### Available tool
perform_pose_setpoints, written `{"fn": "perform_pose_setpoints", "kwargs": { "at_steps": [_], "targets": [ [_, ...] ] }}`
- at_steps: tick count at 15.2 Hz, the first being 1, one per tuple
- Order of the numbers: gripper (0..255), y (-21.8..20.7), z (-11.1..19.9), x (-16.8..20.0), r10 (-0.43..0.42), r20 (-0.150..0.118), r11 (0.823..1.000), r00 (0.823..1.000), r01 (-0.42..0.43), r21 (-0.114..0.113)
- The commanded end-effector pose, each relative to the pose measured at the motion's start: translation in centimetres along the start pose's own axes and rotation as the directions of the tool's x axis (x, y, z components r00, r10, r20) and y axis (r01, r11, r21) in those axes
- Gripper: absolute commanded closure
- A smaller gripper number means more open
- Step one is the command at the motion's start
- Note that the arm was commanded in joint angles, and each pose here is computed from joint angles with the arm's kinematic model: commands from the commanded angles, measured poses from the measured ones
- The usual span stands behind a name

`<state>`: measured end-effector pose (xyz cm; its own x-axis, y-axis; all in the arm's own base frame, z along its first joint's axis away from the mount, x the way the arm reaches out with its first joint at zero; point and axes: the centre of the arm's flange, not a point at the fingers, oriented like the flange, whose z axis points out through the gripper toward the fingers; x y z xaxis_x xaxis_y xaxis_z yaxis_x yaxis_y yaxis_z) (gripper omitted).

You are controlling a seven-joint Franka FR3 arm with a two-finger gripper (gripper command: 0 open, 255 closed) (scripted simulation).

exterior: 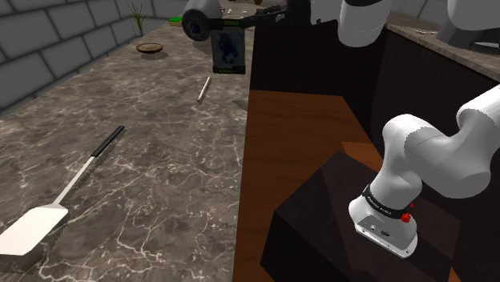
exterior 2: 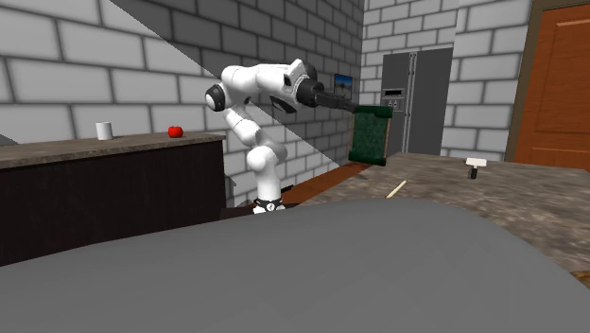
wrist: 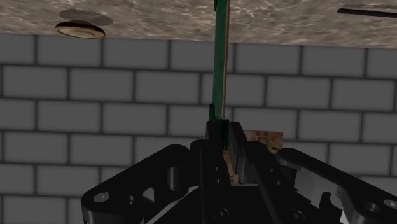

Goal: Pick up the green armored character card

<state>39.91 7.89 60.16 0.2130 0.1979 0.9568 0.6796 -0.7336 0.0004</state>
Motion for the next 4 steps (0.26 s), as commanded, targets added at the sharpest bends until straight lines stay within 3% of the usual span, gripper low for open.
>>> {"fn": "perform_pose_setpoints", "kwargs": {
  "at_steps": [1,4],
  "targets": [
    [255,-0.06,-0.22,1.09,0.0,0.001,1.0,1.0,0.0,0.0],
    [255,-0.06,-0.39,1.67,0.0,0.001,1.0,1.0,0.0,0.0]
  ]
}}
